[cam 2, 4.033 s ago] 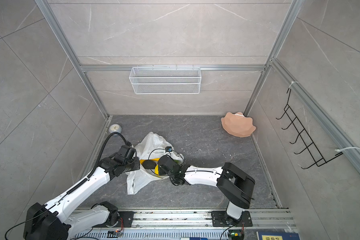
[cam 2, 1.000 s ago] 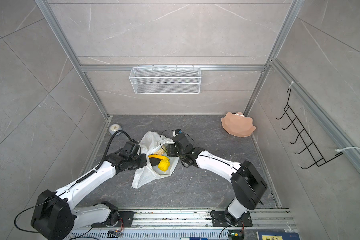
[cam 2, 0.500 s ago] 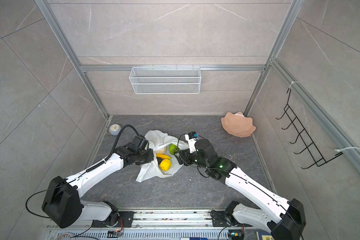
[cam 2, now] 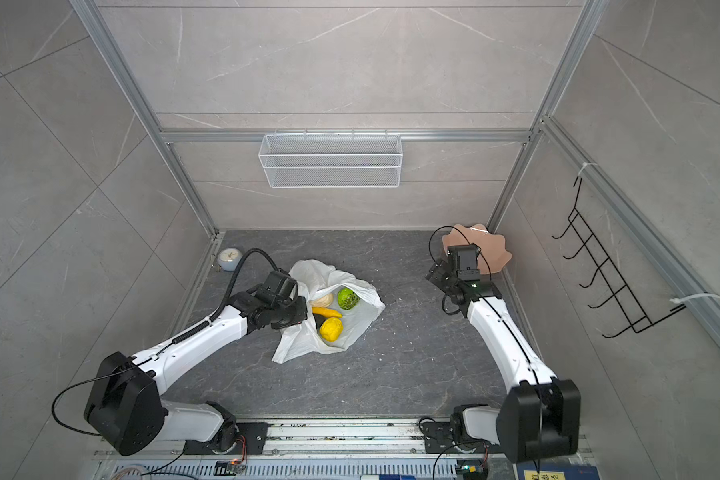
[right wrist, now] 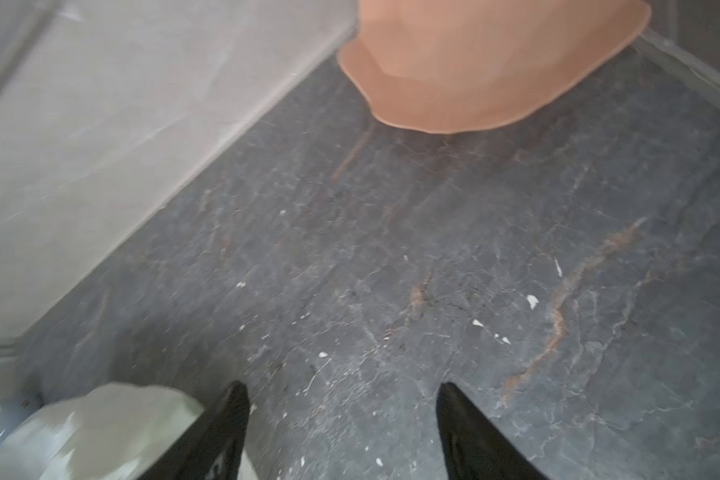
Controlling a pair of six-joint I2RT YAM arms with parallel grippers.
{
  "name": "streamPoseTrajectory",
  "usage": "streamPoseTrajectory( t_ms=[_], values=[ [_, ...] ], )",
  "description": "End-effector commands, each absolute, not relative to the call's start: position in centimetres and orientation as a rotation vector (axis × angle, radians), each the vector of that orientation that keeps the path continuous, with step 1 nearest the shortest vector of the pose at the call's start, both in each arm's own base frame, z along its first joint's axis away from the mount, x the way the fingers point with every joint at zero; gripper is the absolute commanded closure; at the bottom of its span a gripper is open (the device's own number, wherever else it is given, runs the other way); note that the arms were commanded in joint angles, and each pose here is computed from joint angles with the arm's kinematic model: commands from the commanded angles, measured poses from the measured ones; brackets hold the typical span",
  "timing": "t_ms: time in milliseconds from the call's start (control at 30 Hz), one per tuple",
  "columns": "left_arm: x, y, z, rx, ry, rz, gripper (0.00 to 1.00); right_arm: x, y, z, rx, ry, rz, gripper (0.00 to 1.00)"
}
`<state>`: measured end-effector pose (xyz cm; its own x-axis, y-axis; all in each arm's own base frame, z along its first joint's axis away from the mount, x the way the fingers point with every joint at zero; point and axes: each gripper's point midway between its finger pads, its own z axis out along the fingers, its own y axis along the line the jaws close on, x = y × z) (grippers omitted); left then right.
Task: Take the fake fruits out of the plastic bag
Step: 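Move the right gripper to the pink scalloped bowl and grasp its rim, then drag the pink bowl toward the bag with the right gripper and release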
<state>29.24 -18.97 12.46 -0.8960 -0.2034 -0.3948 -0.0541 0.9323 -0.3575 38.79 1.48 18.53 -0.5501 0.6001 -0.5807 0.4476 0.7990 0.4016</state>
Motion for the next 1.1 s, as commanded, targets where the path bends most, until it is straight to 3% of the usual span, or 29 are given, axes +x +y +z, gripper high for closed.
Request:
streamPoseTrajectory(
  t_ms=[0, 267, 567, 1067],
  values=[
    [29.2, -19.4, 13.4, -0.197, 2.609, -0.536, 1.0, 41.3, -1.4, 16.9, 1.017, 2.156, 0.223, 0.26],
    [28.5, -19.9, 12.3, -0.189, 2.62, -0.593, 1.0, 47.4, -6.8, 13.0, 1.264, 2.033, 0.212, 0.26],
    [28.0, -19.9, 12.0, -0.183, 2.622, -0.613, 1.0, 50.5, -10.4, 10.6, 1.465, 1.945, 0.155, 0.27],
    [27.4, -19.2, 11.9, -0.195, 2.627, -0.592, 1.0, 49.6, -11.7, 7.7, 1.718, 1.895, 0.162, 0.31]
  ],
)
